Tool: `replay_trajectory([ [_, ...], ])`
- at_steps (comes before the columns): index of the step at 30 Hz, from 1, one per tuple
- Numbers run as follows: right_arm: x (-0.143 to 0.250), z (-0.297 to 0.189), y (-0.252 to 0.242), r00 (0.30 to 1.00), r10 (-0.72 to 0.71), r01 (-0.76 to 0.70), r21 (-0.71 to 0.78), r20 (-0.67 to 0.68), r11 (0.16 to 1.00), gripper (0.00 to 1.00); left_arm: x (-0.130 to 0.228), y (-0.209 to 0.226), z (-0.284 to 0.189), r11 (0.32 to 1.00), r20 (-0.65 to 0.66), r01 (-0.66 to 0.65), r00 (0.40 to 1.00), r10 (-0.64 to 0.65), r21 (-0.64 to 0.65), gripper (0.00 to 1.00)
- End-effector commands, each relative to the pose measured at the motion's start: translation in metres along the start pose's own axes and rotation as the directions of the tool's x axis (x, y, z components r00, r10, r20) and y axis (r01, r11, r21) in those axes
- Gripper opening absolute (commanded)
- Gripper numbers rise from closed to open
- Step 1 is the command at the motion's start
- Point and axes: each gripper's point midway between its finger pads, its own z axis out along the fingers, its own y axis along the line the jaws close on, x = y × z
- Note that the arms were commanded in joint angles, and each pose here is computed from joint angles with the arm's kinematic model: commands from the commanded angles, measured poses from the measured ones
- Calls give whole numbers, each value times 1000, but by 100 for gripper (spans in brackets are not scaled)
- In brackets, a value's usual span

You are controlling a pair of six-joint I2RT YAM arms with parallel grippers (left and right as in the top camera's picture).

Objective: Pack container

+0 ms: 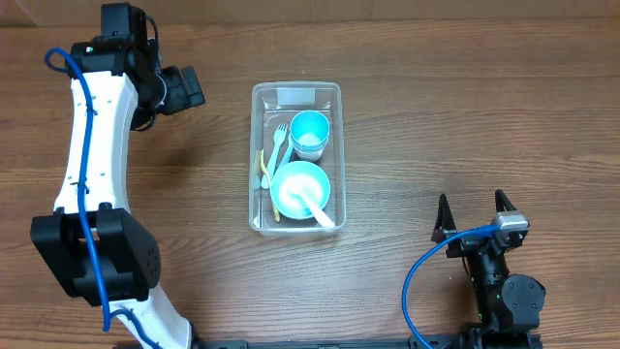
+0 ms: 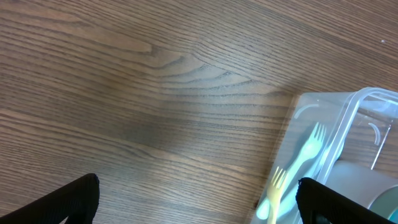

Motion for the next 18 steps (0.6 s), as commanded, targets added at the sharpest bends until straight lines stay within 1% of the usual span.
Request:
replay_trajectory([
  [1,2,0,0,1000,3,-3,-4,4,1000,100,-7,0,-3,1000,19,-13,1000,13,4,100],
  [3,2,0,0,1000,3,-3,-4,4,1000,100,-8,-2,-16,1000,47,-16,999,15,12,100],
  [6,2,0,0,1000,3,-3,-4,4,1000,100,-12,-8,-68,999,165,-30,986,23,44,100],
  [9,2,0,0,1000,3,-3,-4,4,1000,100,-8,-11,-130,996,300,-49,954,23,79,100],
  [13,2,0,0,1000,3,-3,-4,4,1000,100,11,-12,-214,989,477,-82,879,14,122,100],
  [16,2,0,0,1000,3,-3,-4,4,1000,100,40,-8,-281,981,613,-116,790,-1,152,100],
  [18,2,0,0,1000,3,-3,-4,4,1000,100,59,-5,-313,977,676,-136,737,-12,166,100],
])
